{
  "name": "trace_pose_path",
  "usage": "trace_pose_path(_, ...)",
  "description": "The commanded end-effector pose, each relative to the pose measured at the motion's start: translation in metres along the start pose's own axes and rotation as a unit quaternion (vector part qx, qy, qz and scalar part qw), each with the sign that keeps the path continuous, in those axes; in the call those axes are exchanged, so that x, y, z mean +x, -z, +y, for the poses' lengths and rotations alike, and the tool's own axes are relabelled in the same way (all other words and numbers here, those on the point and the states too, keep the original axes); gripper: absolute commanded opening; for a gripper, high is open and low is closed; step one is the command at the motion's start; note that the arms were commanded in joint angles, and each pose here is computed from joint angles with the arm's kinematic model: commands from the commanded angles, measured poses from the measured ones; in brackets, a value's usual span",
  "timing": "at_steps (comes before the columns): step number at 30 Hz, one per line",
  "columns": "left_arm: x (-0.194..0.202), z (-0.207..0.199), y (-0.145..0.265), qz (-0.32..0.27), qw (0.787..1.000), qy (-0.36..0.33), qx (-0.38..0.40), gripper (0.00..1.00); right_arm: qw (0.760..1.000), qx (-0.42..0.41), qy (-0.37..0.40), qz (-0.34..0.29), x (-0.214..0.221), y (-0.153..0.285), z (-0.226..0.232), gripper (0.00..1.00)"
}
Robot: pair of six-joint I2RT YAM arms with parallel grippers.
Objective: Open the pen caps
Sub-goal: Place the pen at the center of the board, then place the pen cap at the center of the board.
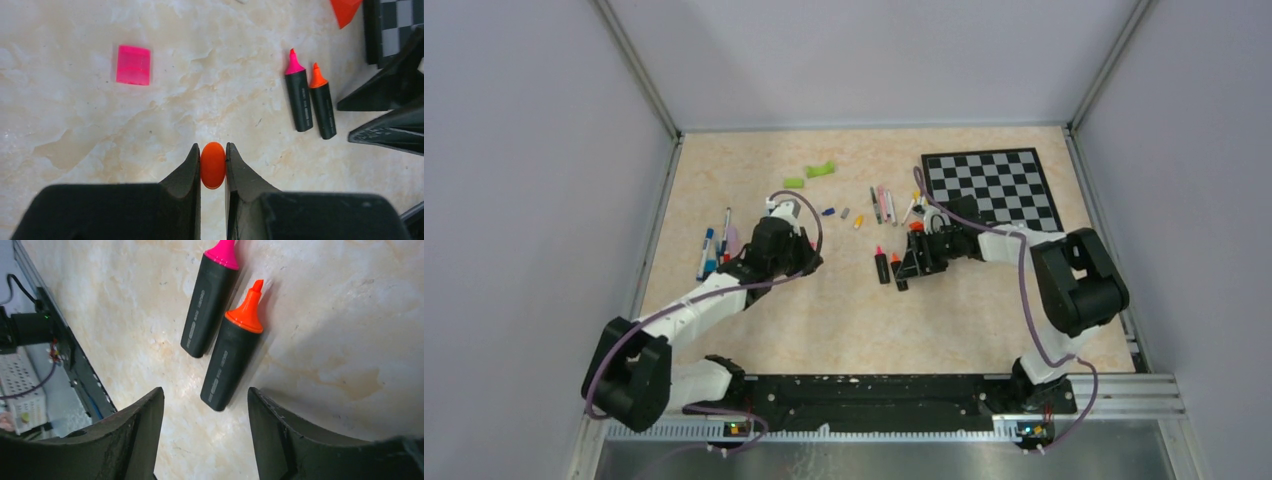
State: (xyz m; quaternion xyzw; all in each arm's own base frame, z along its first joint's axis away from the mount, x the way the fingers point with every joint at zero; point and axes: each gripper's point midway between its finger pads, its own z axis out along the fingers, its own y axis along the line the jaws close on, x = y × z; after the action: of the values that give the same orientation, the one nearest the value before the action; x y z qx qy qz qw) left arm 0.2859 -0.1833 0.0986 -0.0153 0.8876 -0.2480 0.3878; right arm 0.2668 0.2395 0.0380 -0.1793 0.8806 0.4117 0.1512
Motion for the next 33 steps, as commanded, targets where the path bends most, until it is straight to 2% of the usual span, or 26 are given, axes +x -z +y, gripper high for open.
trace_pose_path(1, -0.020, -0.003, -0.010, 0.023, 0.999, -0.029, -0.023, 0.00, 0.992, 0.030, 0.121, -0.022, -0.019, 0.028, 0.012, 0.62)
trace_pose_path(4, -0.026, 0.003, -0.023, 0.054, 0.996, -0.038, -0.061, 0.00, 0.973, 0.028, 0.228, -0.011, -0.011, 0.049, 0.022, 0.64)
trace_pose_path(7, -0.023, 0.019, -0.039, 0.107, 0.986, -0.034, -0.126, 0.00, 0.956, 0.000, 0.294, -0.014, 0.005, 0.067, 0.034, 0.70)
trace_pose_path(12, -0.012, 0.031, -0.069, 0.189, 0.966, -0.042, -0.174, 0.00, 0.946, -0.030, 0.319, -0.060, 0.017, 0.090, 0.044, 0.75)
trace_pose_path(17, -0.007, 0.037, -0.086, 0.212, 0.958, -0.053, -0.186, 0.03, 0.948, -0.031, 0.302, -0.095, 0.005, 0.106, 0.041, 0.75)
trace_pose_path(23, -0.002, 0.041, -0.089, 0.228, 0.953, -0.065, -0.191, 0.20, 0.948, -0.038, 0.303, -0.096, 0.006, 0.107, 0.042, 0.75)
trace_pose_path(28, 0.003, 0.042, -0.089, 0.243, 0.949, -0.068, -0.190, 0.40, 0.948, -0.039, 0.302, -0.097, 0.007, 0.108, 0.042, 0.75)
trace_pose_path(33, -0.010, 0.028, -0.083, 0.226, 0.958, -0.069, -0.165, 0.46, 0.948, -0.043, 0.299, -0.099, 0.008, 0.110, 0.041, 0.74)
